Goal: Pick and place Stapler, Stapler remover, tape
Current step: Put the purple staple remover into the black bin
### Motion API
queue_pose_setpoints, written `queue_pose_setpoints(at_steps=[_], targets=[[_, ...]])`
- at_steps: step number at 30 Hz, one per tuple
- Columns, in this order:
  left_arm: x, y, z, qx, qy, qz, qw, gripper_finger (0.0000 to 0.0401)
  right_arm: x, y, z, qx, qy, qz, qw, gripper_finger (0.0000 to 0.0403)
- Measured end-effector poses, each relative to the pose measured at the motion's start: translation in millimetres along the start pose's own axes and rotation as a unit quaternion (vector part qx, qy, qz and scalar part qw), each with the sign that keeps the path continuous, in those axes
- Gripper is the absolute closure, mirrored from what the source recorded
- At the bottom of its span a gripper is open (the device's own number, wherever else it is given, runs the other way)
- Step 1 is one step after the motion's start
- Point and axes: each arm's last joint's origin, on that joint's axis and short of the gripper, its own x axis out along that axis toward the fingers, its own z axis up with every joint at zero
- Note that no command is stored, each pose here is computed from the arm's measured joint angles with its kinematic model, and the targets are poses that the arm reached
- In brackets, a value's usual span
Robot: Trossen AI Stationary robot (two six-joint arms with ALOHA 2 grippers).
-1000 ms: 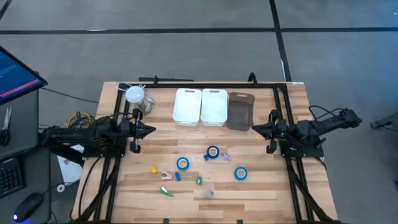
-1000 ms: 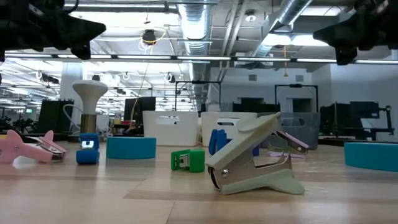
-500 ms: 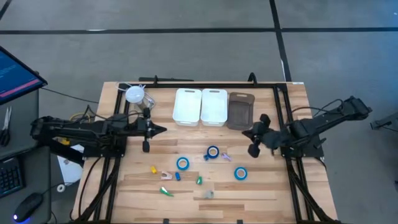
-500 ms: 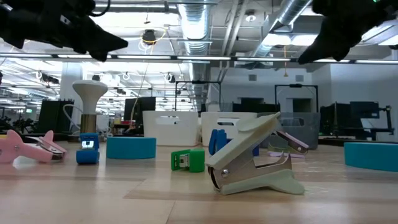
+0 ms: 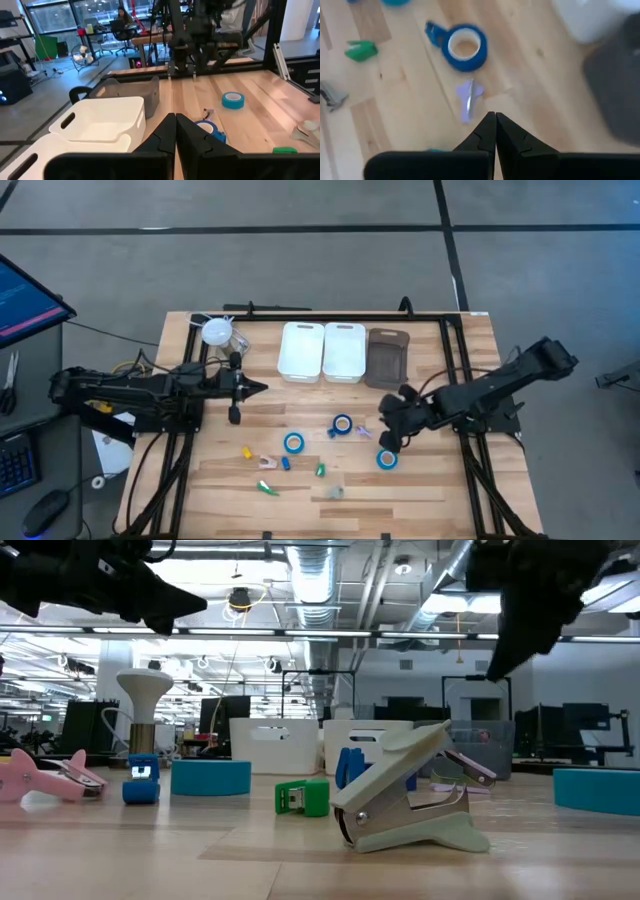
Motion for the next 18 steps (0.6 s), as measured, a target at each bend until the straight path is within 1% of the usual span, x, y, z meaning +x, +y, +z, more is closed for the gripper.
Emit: queue_pose_setpoints(at_steps=[4, 8, 10, 14, 18], targets=[[0, 0, 0, 0.025, -0.001, 0.000, 1.000, 0.0398, 16, 10, -2, 0.003, 0.020, 0.016, 1.000, 0.0386], [0, 0, 0, 0.031, 0.000, 0.000, 1.000, 0.0398, 28, 21, -3, 0.004, 0.013, 0.026, 1.000, 0.0343], [0, 0, 0, 0.031, 0.000, 0.000, 1.000, 0.0398, 34, 25, -2, 0.022, 0.008, 0.029, 0.999, 0.0319], [0, 0, 0, 0.031, 0.000, 0.000, 1.000, 0.0398, 47, 27, -6, 0.047, 0.023, 0.015, 0.999, 0.0277], [0, 0, 0, 0.031, 0.000, 0.000, 1.000, 0.0398, 59, 29, -11, 0.059, 0.039, -0.004, 0.997, 0.0250]])
